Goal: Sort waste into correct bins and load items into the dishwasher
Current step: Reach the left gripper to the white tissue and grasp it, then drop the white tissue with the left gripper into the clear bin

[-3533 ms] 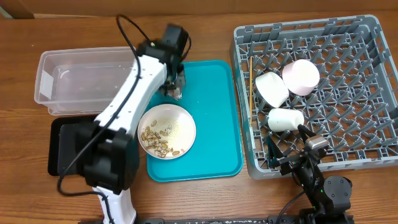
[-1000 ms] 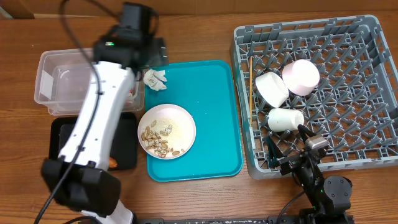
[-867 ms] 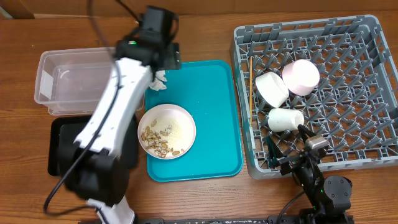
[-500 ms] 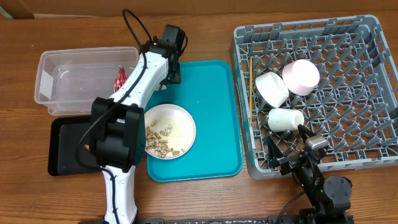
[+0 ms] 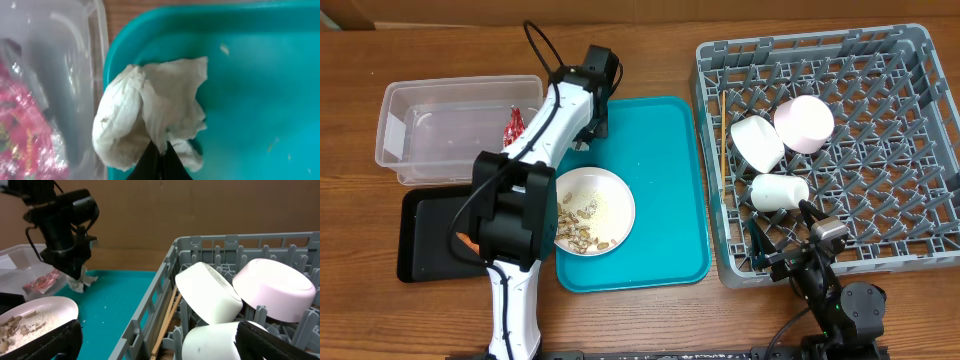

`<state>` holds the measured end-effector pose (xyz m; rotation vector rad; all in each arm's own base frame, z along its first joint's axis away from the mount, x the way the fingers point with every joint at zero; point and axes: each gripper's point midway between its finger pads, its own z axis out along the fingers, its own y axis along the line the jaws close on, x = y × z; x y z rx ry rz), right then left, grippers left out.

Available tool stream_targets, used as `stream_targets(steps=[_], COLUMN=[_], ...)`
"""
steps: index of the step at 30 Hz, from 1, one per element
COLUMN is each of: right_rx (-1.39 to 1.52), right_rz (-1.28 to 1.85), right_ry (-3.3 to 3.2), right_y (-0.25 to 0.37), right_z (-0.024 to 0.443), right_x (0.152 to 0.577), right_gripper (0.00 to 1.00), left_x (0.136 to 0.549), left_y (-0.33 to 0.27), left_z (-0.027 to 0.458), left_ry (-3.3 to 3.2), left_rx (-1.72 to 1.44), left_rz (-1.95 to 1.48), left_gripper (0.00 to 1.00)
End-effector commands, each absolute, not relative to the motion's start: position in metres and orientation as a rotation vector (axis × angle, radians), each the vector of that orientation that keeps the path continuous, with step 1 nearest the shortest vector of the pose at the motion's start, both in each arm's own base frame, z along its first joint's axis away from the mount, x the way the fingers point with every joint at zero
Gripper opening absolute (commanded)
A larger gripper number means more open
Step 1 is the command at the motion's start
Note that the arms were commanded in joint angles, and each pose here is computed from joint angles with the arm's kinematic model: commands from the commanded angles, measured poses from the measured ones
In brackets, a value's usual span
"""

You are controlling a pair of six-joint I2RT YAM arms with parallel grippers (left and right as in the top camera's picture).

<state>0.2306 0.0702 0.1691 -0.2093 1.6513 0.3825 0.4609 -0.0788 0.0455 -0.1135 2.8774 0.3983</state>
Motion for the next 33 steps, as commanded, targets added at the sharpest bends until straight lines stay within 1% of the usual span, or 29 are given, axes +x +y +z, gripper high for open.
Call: stream_targets(steps=[1, 5, 8, 11, 15, 16, 17, 18, 19, 20, 23, 25, 29, 31, 33], right_rx=[-0.210, -0.211, -0.211, -0.210, -0.211, -0.210, -0.211, -0.211, -0.211, -0.211, -0.210, -0.211, -0.211, -0.210, -0.211], right_rz=[0.377, 0.377, 0.377, 0.377, 0.377, 0.377, 0.377, 0.377, 0.377, 0.377, 0.377, 0.377, 0.377, 0.377, 0.377], right_ry=[1.639, 1.639, 1.639, 1.639, 1.639, 1.639, 1.639, 1.639, 1.639, 1.639, 1.639, 1.639, 1.639, 1.639, 1.639], right_y=[0.069, 0.069, 0.069, 0.069, 0.069, 0.069, 0.069, 0.069, 0.069, 0.069, 0.069, 0.069, 0.069, 0.069, 0.069], right_z=[0.170, 0.170, 0.170, 0.170, 0.170, 0.170, 0.170, 0.170, 0.170, 0.170, 0.170, 0.170, 0.170, 0.170, 0.170], right_x=[0.231, 0.231, 0.231, 0.231, 0.231, 0.231, 0.231, 0.231, 0.231, 0.231, 0.231, 0.231, 0.231, 0.231, 0.231], right_gripper=[1.00, 1.00, 1.00, 1.00, 1.00, 1.00, 1.00, 1.00, 1.00, 1.00, 1.00, 1.00, 1.00, 1.00, 1.00], left_x=[0.474, 0.462, 0.452, 0.442, 0.438, 0.438, 0.439, 0.439, 0.439, 0.438, 0.433, 0.430, 0.413, 0.399, 0.382], left_y=[-0.086, -0.074, -0.052, -0.015, 0.034, 0.042, 0.045, 0.045, 0.044, 0.045, 0.044, 0.031, -0.026, -0.054, -0.079], left_z=[0.109, 0.185, 0.225, 0.235, 0.221, 0.216, 0.211, 0.208, 0.207, 0.209, 0.234, 0.260, 0.302, 0.309, 0.305], left_ry=[2.788, 2.710, 2.644, 2.632, 2.650, 2.658, 2.677, 2.703, 2.724, 2.733, 2.699, 2.664, 2.650, 2.670, 2.723], left_rx=[-0.221, -0.369, -0.445, -0.573, -0.721, -0.747, -0.745, -0.717, -0.682, -0.658, -0.642, -0.611, -0.468, -0.364, -0.260], left_rz=[0.300, 0.248, 0.227, 0.249, 0.307, 0.307, 0.289, 0.258, 0.234, 0.227, 0.223, 0.145, -0.111, -0.118, -0.068], left_gripper=[0.04, 0.04, 0.04, 0.04, 0.04, 0.07, 0.20, 0.29, 0.46, 0.57, 0.76, 0.75, 0.65, 0.59, 0.55])
